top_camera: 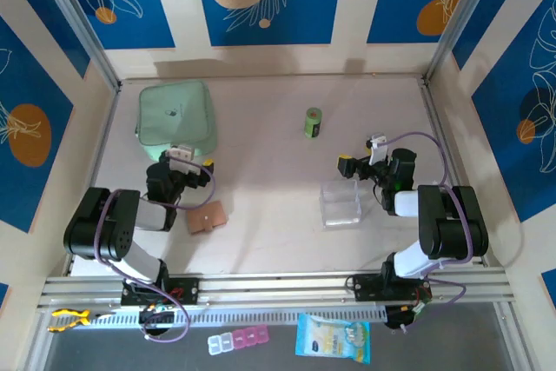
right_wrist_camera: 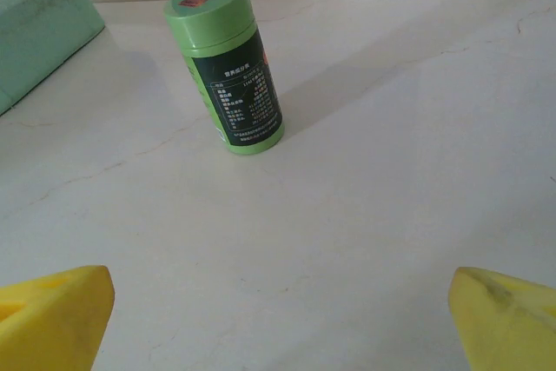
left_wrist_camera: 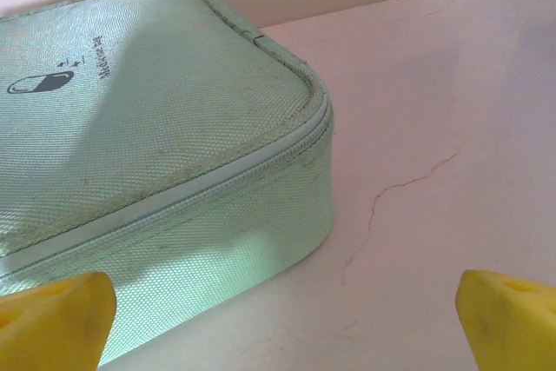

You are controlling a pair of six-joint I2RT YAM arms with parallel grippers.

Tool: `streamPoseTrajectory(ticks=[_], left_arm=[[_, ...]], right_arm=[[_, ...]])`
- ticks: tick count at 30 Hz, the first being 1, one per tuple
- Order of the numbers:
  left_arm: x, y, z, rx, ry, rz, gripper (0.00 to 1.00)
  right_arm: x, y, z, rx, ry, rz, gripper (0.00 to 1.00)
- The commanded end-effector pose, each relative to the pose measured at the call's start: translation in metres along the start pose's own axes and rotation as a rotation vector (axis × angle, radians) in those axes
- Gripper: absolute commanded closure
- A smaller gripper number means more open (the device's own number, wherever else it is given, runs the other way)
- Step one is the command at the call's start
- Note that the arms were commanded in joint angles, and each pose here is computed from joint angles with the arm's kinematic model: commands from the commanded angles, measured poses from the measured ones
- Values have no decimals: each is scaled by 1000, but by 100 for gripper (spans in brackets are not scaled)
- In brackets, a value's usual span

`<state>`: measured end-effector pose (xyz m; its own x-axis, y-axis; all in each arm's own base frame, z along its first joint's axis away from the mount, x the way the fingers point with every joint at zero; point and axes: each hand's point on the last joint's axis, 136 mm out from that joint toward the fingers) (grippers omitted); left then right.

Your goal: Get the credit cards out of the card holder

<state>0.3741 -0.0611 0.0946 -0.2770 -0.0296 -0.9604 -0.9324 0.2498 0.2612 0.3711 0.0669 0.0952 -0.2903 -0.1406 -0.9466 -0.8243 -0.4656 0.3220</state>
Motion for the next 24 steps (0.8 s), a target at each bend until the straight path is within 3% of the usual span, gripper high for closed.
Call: streamPoseTrajectory(ticks=[1,9,15,24], left_arm=[[-5,2,-1,17,-14,-27,0],[-5,1,2,1,-8,-24,0],[-3,-12,21,-95,40,52,0],[-4,-12,23,-99,43,43,0]], right_arm=[[-10,0,0,-10,25,-27,1],[-10,0,-1,-10,22,-27,1],[-10,-1,-1,-11,24,-29,1],[-11,-1,-1,-10,22,-29,1]])
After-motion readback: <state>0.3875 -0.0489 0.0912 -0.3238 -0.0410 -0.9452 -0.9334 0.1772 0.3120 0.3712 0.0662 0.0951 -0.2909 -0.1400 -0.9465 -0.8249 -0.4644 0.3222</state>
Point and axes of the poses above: each hand's point on the last joint's axis, 136 mm out from that joint toward the fingers, its own y axis back along the fingers, its own z axis along the line the jaws close on, x = y × z, and after that the axes turned 11 degrees about y, right-handed
